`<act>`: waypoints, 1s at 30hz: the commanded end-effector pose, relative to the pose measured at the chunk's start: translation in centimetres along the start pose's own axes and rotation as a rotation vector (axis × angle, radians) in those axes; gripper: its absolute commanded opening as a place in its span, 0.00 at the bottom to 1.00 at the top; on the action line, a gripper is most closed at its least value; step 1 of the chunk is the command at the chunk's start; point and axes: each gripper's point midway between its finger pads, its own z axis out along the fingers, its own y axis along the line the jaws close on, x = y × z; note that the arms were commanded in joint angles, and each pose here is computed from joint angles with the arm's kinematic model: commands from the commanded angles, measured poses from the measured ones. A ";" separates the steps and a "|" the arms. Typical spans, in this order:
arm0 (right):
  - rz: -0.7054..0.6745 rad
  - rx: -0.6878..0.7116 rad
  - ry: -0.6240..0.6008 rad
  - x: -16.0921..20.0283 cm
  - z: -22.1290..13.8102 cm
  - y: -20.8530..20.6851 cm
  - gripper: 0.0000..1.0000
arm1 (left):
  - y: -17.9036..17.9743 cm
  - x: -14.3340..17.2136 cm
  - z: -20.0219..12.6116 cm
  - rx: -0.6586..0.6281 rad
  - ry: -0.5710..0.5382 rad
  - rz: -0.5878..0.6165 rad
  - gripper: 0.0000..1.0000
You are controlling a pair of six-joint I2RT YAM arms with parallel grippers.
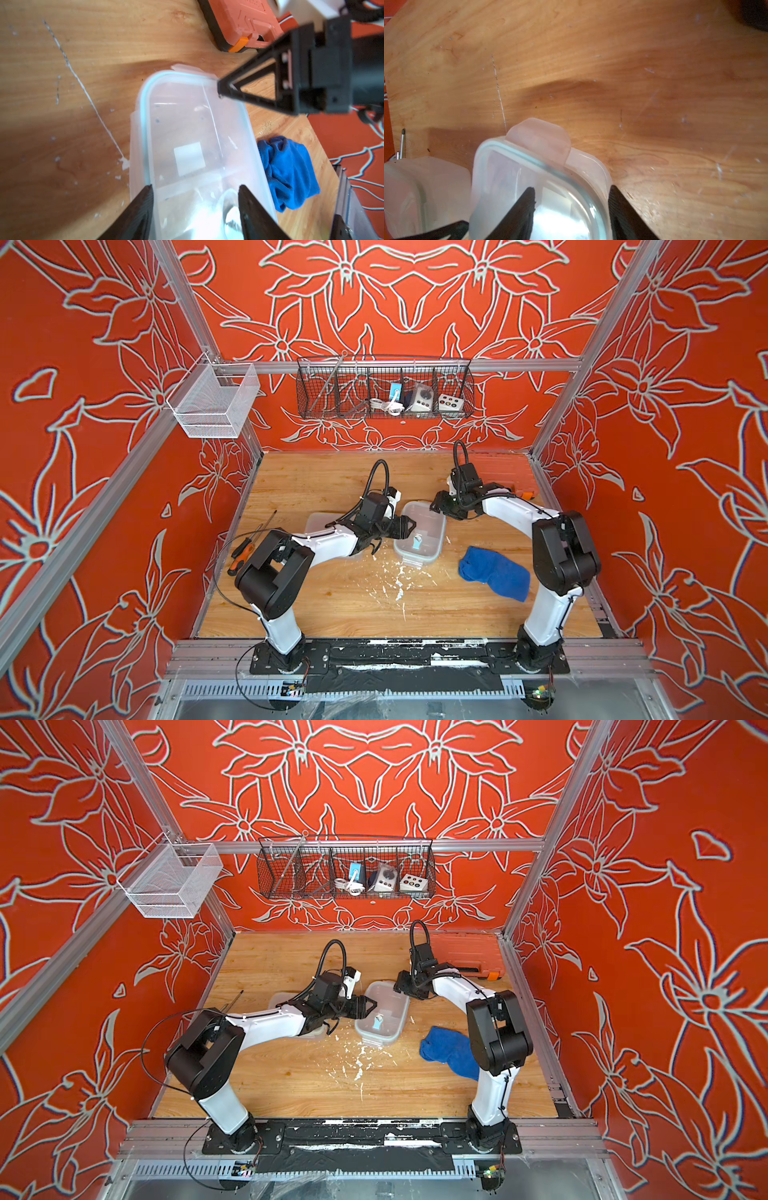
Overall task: Wipe the insides of the lunch boxes
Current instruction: Adjust the lunch box at the center of the board.
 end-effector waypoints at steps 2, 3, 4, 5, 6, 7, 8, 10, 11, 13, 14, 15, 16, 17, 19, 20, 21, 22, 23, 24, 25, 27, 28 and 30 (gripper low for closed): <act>-0.025 -0.106 -0.003 -1.8 0.5 3.4 0.58 | -1.3 0.8 -0.6 0.050 0.003 -0.059 0.63; -0.026 -0.116 0.000 -2.0 0.8 3.9 0.58 | -1.4 0.7 -0.6 0.055 -0.001 -0.067 0.63; -0.030 -0.122 0.003 -2.2 1.0 4.2 0.58 | -1.4 0.7 -0.6 0.058 -0.005 -0.072 0.63; -0.037 -0.131 0.003 -2.5 1.1 4.7 0.58 | -1.4 0.6 -0.7 0.057 -0.008 -0.074 0.63; -0.040 -0.138 0.003 -2.7 1.3 5.0 0.58 | -1.5 0.5 -0.7 0.058 -0.012 -0.075 0.63; -0.042 -0.145 0.006 -2.8 1.5 5.3 0.58 | -1.5 0.4 -0.7 0.057 -0.014 -0.075 0.63; -0.047 -0.152 0.006 -2.9 1.5 5.6 0.58 | -1.5 0.3 -0.8 0.055 -0.017 -0.074 0.63; -0.053 -0.159 0.008 -3.1 1.7 6.0 0.58 | -1.4 0.2 -0.9 0.047 -0.023 -0.081 0.63; -0.054 -0.161 0.013 -3.1 1.9 6.1 0.58 | -1.4 0.1 -1.0 0.046 -0.029 -0.084 0.63; -0.056 -0.145 0.015 -3.0 1.9 5.9 0.58 | -1.0 -0.1 -1.1 0.023 -0.039 -0.097 0.63; -0.058 -0.131 0.007 -3.1 1.6 5.7 0.58 | -0.8 -0.3 -1.3 0.002 -0.050 -0.102 0.63; -0.066 -0.115 -0.007 -3.1 1.1 5.5 0.58 | -0.5 -0.7 -1.6 -0.024 -0.064 -0.101 0.63; -0.071 -0.099 -0.021 -3.2 0.5 5.2 0.59 | -0.3 -1.1 -1.9 -0.051 -0.078 -0.097 0.63; -0.071 -0.079 -0.041 -3.3 -0.2 4.8 0.59 | -0.2 -1.8 -2.3 -0.074 -0.096 -0.081 0.64; -0.048 -0.053 -0.071 -3.4 -1.7 3.8 0.60 | -0.8 -3.2 -3.0 -0.079 -0.131 -0.031 0.65; -0.024 -0.044 -0.085 -3.3 -2.5 3.2 0.61 | -1.3 -4.0 -3.3 -0.068 -0.148 -0.001 0.66; 0.004 -0.042 -0.095 -2.9 -3.1 2.7 0.61 | -1.8 -4.6 -3.4 -0.055 -0.157 0.028 0.67; 0.026 -0.040 -0.108 -2.7 -3.6 2.1 0.61 | -2.0 -4.9 -3.3 -0.054 -0.159 0.040 0.67; 0.047 -0.036 -0.107 -2.0 -3.9 1.5 0.61 | -1.9 -5.2 -3.0 -0.065 -0.153 0.041 0.68; 0.059 -0.031 -0.097 -1.2 -4.1 0.9 0.61 | -1.7 -5.1 -2.5 -0.072 -0.134 0.035 0.68; 0.067 -0.028 -0.086 -0.5 -4.3 0.5 0.61 | -1.6 -4.9 -2.1 -0.073 -0.113 0.030 0.68; 0.085 -0.023 -0.070 1.1 -4.5 -0.3 0.61 | -1.3 -4.0 -1.1 -0.068 -0.063 0.011 0.67; 0.094 -0.022 -0.068 1.7 -4.5 -0.7 0.61 | -1.2 -3.6 -0.8 -0.068 -0.050 -0.001 0.66; 0.108 -0.018 -0.065 2.7 -4.6 -1.3 0.62 | -0.4 -2.7 -0.4 -0.088 -0.033 -0.029 0.66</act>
